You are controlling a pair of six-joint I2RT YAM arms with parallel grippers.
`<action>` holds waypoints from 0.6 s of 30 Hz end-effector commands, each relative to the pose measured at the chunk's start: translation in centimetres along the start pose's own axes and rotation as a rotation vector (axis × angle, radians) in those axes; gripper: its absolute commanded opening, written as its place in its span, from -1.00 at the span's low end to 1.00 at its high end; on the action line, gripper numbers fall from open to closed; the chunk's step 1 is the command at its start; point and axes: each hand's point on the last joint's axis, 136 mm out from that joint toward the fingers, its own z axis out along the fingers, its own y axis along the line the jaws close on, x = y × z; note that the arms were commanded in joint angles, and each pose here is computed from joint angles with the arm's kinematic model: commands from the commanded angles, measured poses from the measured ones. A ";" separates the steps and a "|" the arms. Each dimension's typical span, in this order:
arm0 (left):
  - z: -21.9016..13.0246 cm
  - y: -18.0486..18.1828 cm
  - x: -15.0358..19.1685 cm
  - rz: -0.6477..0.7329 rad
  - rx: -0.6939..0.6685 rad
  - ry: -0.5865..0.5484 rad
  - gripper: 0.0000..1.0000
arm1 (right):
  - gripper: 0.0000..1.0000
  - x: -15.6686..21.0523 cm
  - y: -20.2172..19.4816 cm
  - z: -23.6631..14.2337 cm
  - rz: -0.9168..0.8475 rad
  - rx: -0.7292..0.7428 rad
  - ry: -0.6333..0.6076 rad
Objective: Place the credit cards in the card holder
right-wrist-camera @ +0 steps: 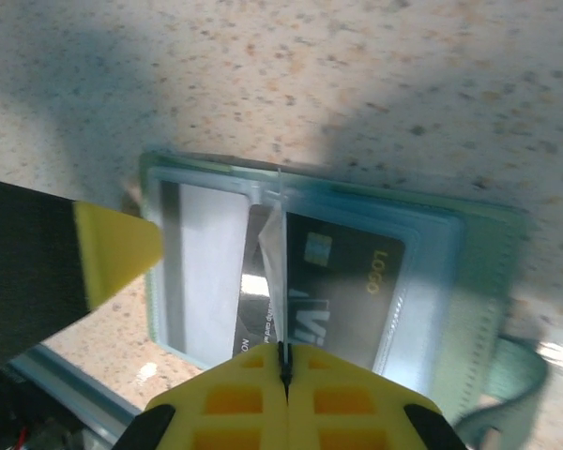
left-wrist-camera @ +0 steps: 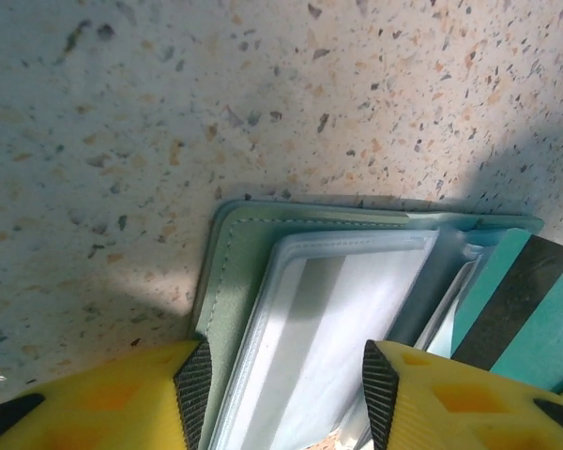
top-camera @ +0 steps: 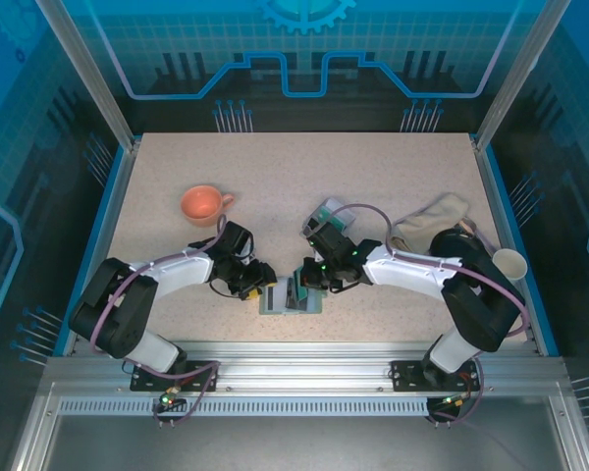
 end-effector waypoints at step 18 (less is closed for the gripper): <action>-0.7 1.5 0.8 0.033 -0.060 -0.018 0.04 | -0.96 0.2 -3.8 -1.4 -0.026 0.204 -0.027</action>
